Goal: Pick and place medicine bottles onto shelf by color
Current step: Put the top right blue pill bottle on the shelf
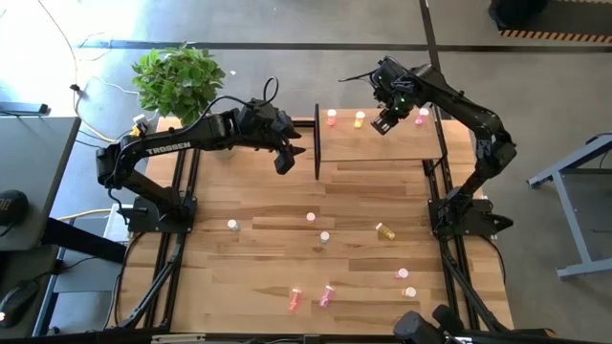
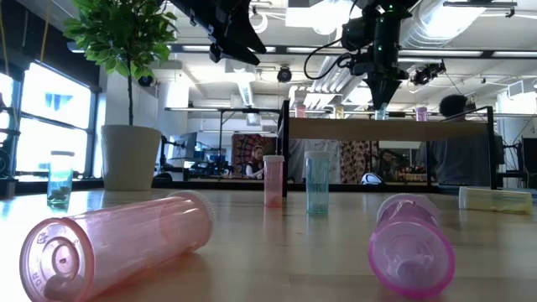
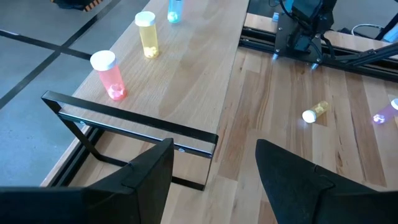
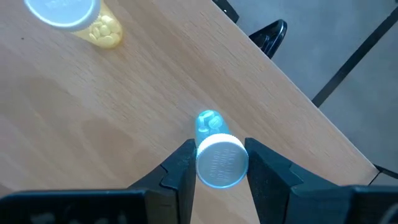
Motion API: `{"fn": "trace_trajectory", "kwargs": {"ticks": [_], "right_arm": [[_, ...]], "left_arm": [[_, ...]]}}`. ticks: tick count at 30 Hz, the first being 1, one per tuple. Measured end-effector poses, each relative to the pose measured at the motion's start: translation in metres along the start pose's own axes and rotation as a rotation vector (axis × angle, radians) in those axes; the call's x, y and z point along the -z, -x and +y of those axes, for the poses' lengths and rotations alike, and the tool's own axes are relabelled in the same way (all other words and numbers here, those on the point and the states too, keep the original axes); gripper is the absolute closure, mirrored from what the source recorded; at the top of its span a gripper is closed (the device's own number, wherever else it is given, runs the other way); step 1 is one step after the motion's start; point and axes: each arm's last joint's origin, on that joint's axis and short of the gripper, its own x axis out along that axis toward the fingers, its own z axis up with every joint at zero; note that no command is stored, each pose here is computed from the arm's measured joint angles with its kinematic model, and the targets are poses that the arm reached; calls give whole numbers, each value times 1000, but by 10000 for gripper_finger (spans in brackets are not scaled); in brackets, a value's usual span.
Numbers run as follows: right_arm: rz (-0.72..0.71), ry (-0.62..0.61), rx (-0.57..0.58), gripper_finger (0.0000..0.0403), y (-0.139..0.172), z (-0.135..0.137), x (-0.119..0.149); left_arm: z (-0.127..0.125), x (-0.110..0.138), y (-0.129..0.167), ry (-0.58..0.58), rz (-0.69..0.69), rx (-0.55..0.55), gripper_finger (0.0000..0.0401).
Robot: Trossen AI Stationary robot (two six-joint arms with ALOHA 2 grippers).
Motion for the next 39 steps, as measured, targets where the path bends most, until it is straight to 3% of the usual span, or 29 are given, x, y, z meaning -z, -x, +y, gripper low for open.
{"fn": "trace_trajectory", "kwargs": {"ticks": [14, 29, 39], "right_arm": [[15, -11, -2, 289, 0, 0, 1], [14, -4, -2, 253, 0, 0, 1], [2, 13, 51, 251, 0, -1, 0]], "left_arm": [[0, 0, 0, 0, 0, 0, 185], [0, 0, 0, -1, 0, 0, 185], [0, 0, 0, -1, 0, 0, 185]]}}
